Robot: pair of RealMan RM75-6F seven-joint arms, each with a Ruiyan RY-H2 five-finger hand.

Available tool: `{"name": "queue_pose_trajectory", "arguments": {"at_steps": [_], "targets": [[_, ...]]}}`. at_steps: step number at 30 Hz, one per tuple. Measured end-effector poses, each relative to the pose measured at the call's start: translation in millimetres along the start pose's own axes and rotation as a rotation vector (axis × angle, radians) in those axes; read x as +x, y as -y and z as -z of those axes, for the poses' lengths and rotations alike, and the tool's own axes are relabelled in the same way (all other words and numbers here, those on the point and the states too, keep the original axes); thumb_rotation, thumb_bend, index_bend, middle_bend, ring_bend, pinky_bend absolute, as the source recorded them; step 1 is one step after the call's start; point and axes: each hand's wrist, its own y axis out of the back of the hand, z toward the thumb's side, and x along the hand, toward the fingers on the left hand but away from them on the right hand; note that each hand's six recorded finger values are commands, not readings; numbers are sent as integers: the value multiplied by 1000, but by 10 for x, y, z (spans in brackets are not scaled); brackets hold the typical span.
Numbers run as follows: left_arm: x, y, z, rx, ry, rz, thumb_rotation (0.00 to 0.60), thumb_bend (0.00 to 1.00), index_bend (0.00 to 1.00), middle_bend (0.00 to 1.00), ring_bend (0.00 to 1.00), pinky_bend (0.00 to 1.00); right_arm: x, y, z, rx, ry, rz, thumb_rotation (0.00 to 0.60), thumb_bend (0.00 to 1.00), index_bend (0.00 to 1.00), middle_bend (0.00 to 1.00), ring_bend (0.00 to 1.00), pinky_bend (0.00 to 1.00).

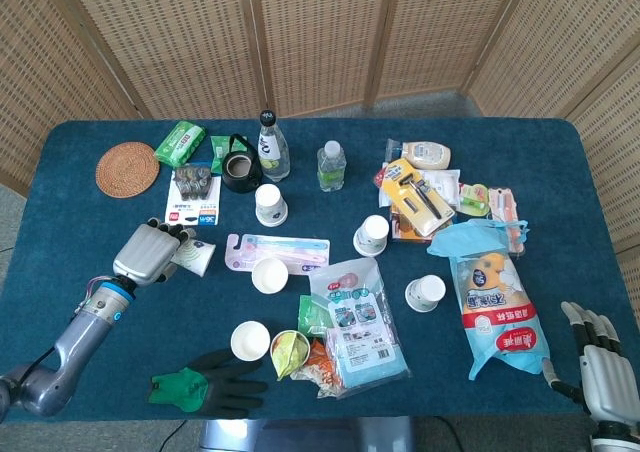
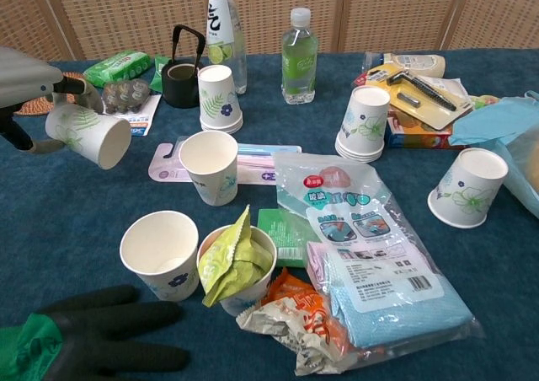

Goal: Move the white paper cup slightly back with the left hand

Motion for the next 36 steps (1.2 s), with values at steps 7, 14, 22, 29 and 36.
{"name": "queue_pose_trajectory", "arguments": {"at_steps": [7,14,22,29,36], "targets": [[-61,-135,-26,264,28,-16,600,403,256,331,374,276,-7,5,2,-5,-5,0,600,417,0,39,0,0],[-55,-147,-150,496,74,-32,600,403,255,317,362,260,5,6,24,-8,-2,2,600,417,0,40,0,0],[-16,-39,-437,581,136,-38,600,404,234,319,357,257,13,7,51,-12,5,2,600,419,0,39,0,0],[32,-244,-340,504,52,-98,600,404,96,237,298,256,15,-2,55,-11,4,3,600,418,0,39,0,0],[-13,-365,-203,283,-17,-107,600,404,0,140,204,151,-1,-9,39,-5,-3,3,600,419,0,39,0,0]]}}
